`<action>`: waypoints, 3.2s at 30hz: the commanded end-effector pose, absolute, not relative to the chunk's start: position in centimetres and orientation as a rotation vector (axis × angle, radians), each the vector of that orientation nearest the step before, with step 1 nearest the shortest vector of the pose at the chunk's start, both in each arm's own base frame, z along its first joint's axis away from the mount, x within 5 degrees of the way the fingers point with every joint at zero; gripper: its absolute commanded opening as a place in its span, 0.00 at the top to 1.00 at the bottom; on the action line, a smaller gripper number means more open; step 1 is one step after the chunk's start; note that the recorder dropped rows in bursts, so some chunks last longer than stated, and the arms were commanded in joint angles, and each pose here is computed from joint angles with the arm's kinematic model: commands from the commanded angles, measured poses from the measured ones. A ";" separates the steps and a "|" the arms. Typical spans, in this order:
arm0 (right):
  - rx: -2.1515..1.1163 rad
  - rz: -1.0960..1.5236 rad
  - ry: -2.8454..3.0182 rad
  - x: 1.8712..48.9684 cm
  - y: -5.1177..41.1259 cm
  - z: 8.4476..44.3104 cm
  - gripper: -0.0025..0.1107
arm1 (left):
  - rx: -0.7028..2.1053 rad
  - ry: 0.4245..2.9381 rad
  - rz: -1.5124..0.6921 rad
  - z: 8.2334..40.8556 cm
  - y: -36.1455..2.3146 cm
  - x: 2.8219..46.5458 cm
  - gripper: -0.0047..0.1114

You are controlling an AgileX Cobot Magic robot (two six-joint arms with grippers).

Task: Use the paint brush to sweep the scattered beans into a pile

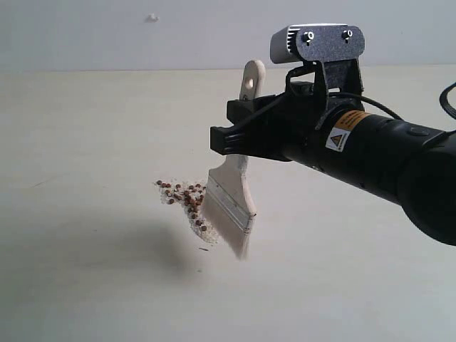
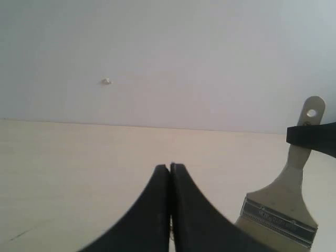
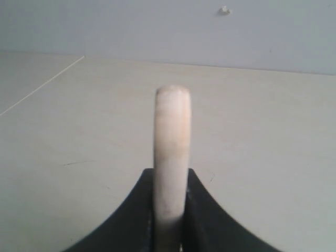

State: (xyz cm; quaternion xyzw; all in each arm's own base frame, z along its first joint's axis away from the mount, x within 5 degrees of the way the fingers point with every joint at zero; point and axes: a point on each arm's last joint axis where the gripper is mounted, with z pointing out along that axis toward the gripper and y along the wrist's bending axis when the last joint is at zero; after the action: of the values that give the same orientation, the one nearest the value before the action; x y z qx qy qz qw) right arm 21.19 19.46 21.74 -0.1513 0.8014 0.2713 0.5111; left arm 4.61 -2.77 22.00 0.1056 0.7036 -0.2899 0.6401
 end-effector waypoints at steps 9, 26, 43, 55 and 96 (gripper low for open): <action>-0.356 0.654 1.907 21.2 19.2 22.0 0.98 | 0.240 1.603 -0.657 21.8 -2.8 4.6 0.96; -0.026 0.852 1.751 22.3 19.3 24.1 0.98 | 0.240 1.603 -0.657 21.8 -2.8 4.6 0.96; 0.061 0.788 1.729 23.2 25.2 26.3 0.98 | 0.240 1.603 -0.657 21.8 -2.8 4.6 0.96; 0.119 0.431 1.682 22.6 31.1 29.7 0.98 | 0.240 1.603 -0.657 21.8 -2.8 4.6 0.96; 0.204 0.065 1.708 26.8 42.5 18.9 0.98 | 0.240 1.603 -0.657 21.8 -2.8 4.6 0.96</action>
State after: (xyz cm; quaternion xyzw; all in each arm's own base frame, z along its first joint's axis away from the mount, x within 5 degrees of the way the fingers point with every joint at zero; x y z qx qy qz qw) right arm 26.74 42.37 18.61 0.0894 0.7614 0.0281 0.6415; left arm 4.61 -2.77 22.00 0.1062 0.7035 -0.2891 0.6405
